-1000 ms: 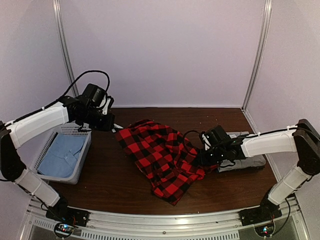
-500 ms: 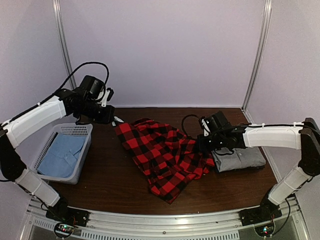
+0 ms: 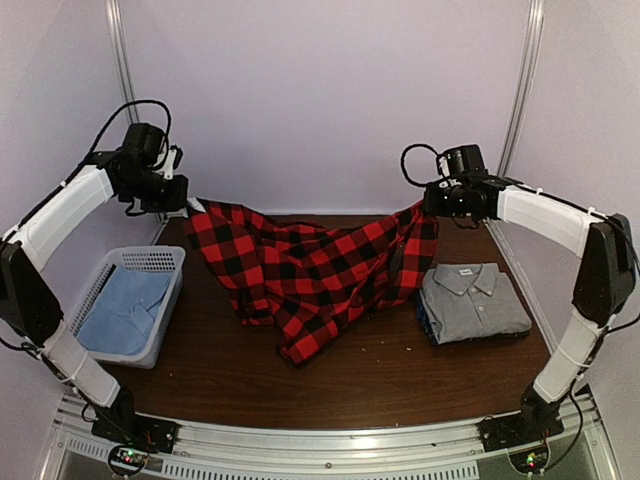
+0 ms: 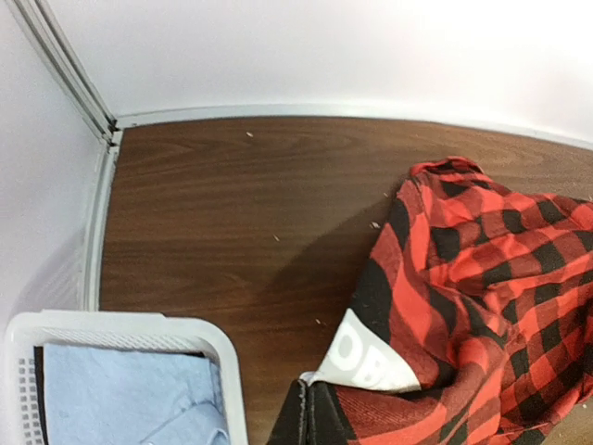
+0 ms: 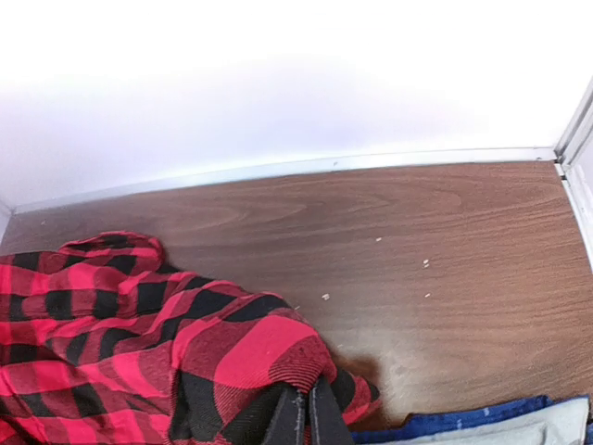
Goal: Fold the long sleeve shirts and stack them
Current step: Flatten out the crumpled shirt at the center of the board.
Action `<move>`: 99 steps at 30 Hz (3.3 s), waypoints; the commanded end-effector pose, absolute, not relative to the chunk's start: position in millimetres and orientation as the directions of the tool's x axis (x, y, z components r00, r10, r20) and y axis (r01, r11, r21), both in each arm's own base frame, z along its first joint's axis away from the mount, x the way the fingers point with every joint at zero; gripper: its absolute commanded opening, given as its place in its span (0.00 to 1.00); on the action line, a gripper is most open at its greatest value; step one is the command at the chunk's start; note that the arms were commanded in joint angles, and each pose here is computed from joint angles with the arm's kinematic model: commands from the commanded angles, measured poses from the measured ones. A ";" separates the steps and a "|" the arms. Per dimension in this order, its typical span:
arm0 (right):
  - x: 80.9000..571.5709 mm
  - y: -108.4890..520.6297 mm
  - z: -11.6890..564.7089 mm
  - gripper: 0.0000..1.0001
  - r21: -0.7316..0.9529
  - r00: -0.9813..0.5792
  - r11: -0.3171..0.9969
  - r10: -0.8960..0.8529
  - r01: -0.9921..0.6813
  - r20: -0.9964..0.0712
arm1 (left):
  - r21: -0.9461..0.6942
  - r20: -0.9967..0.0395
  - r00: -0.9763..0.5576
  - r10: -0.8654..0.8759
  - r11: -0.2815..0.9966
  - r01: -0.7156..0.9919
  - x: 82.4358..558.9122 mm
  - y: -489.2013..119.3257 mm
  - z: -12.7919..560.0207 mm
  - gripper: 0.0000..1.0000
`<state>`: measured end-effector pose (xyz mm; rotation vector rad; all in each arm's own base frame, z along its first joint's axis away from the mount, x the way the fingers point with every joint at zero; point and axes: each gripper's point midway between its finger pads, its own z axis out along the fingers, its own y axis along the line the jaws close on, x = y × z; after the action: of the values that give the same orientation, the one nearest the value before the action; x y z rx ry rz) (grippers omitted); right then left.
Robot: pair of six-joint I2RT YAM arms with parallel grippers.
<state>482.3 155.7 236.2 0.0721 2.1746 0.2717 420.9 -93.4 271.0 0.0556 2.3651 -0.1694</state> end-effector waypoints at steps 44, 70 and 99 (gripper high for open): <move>391.0 283.1 97.8 0.87 0.254 -0.699 0.902 -0.070 -0.348 -0.711 | -0.574 -0.487 -0.871 0.061 0.729 0.372 302.9 -305.1 120.1 0.75; 403.8 308.4 116.9 0.02 0.339 -0.725 0.851 -0.069 -0.401 -0.685 | -0.601 -0.449 -0.884 0.131 0.688 0.407 302.7 -355.4 99.7 0.00; 371.5 290.6 130.2 0.31 0.209 -0.774 0.913 -0.157 -0.350 -0.613 | -0.586 -0.321 -0.942 0.099 0.760 0.280 264.9 -282.0 74.7 0.04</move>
<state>377.0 292.6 135.9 -0.3627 2.4495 0.5142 254.1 -288.0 83.7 0.3075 2.6979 -1.0051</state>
